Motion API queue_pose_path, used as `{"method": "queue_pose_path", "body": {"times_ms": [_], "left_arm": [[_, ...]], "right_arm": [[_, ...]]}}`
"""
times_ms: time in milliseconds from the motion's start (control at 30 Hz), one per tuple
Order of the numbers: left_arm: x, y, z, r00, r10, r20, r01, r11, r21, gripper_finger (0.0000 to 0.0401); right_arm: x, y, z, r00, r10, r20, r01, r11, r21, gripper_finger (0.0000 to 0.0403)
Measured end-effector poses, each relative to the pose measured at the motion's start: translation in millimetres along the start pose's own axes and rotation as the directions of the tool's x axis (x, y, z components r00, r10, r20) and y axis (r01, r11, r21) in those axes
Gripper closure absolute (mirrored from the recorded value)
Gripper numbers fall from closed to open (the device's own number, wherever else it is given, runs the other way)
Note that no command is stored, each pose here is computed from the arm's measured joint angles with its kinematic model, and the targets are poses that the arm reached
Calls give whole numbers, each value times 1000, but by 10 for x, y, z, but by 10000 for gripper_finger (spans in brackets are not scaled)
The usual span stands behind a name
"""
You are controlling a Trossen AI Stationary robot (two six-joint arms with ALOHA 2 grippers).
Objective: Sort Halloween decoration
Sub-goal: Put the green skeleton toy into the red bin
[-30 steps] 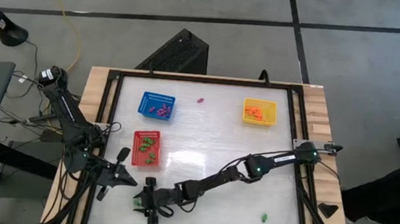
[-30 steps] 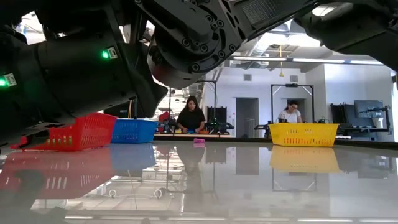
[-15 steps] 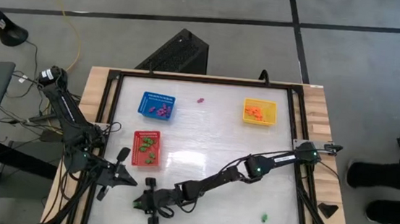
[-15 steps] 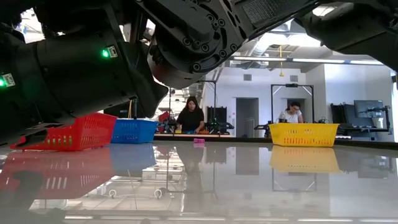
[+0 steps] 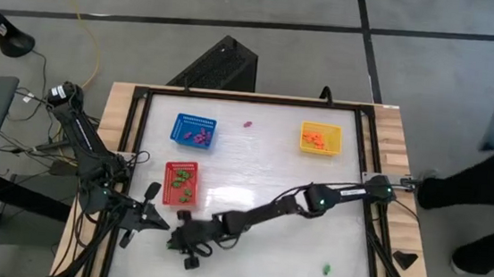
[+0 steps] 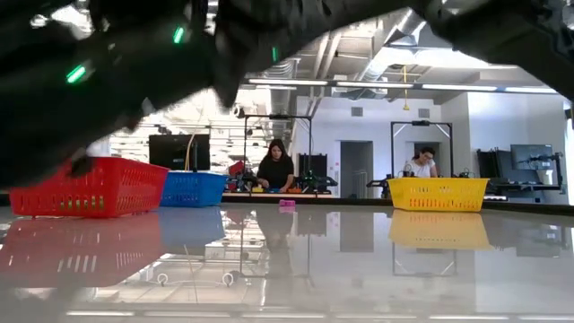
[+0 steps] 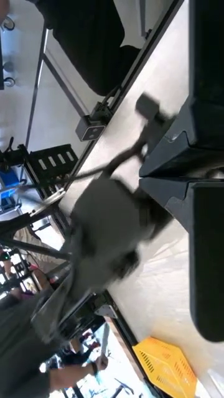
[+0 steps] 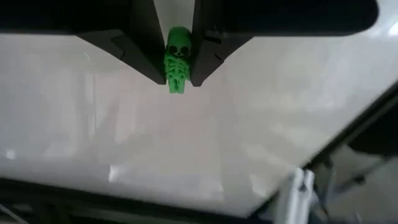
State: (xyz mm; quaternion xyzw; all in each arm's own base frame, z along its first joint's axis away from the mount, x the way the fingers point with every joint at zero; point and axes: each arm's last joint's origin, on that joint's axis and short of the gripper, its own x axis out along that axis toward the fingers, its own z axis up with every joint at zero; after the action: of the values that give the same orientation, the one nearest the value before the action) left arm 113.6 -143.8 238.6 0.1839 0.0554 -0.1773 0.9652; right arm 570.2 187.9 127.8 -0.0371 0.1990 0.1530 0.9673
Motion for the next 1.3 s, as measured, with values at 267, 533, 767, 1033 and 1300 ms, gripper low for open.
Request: {"method": "queue_pose_path", "body": {"times_ms": [267,533,767,1033,1300], "left_arm": [[0,3,-4,1000,12,-6,-12,1000,2,401],[0,4,-3,1000,16,-6,-16,1000,2,401],[0,6,-4,1000,23,-7,-23,1000,0,401],[0,7,-4,1000,25,-8,-25,1000,9,401],[0,6,-9,1000,26,-12,-25,1000,16,401]], "right_arm": [[-699,-441,481,934,78,-350,-71,997,34,305],[-1469,-1036,720,803,41,-595,0,998,69,305],[-1915,-1676,597,673,36,-739,100,985,139,305],[-1748,-2030,682,876,93,-474,4,980,199,305],[-1123,-1771,613,965,78,-250,-56,994,95,305]]}}
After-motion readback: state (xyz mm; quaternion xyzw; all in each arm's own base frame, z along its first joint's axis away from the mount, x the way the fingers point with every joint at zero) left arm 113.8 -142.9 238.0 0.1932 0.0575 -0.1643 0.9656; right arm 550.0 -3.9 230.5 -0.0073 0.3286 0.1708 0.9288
